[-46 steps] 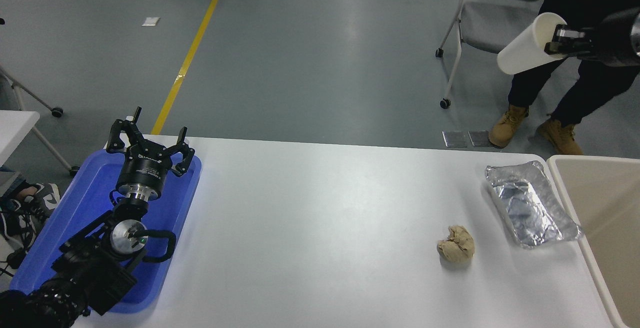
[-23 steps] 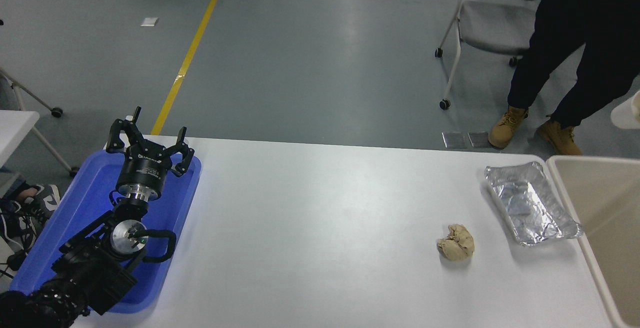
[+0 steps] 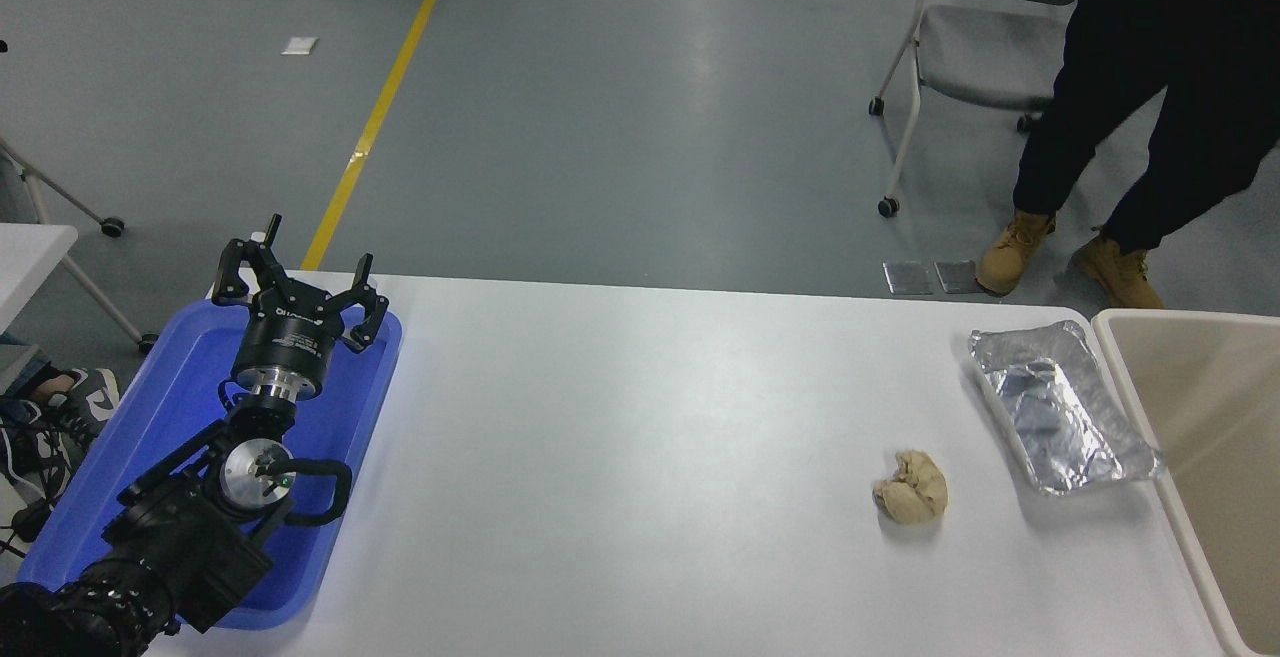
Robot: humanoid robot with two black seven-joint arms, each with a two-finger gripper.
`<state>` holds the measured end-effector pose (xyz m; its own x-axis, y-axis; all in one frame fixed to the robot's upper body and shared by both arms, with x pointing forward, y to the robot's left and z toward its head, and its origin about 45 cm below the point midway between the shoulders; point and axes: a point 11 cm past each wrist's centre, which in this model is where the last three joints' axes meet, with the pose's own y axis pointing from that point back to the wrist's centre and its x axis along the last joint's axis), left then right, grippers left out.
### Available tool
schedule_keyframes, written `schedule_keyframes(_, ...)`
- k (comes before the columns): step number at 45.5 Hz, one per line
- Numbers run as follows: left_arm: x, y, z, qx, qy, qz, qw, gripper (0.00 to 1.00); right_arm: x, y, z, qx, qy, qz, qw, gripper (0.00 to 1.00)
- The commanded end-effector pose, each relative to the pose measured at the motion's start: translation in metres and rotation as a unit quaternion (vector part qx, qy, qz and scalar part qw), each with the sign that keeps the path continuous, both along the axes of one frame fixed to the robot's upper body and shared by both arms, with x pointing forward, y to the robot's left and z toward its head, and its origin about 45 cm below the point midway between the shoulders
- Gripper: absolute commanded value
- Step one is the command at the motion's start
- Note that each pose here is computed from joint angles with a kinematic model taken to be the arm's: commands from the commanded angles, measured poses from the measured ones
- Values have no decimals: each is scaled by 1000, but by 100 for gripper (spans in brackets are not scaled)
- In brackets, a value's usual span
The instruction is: Pick up paper cup place in dustbin
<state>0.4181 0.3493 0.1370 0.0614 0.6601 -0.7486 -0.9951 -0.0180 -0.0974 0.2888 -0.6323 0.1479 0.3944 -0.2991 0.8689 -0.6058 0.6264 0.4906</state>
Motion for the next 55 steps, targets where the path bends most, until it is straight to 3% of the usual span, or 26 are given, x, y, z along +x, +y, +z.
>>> schedule_keyframes(1,0,0,0,0,0,0,1000,100,-35,11,-45,21,9,-26,999,0)
schedule_keyframes(37,0,0,0,1,1,0,1000,100,-43,25,-66,40,17,-25,999,0)
schedule_keyframes(50,0,0,0,0,0,0,1000,100,-35,23,-56,18,-16,-25,999,85)
schedule_keyframes(53,0,0,1,0,-1,0,1000,100,-33,23,-55,18,-21,-26,999,99)
schedule_keyframes(55,0,0,0,0,0,0,1000,100,-31,23,-53,18,-24,-26,999,99)
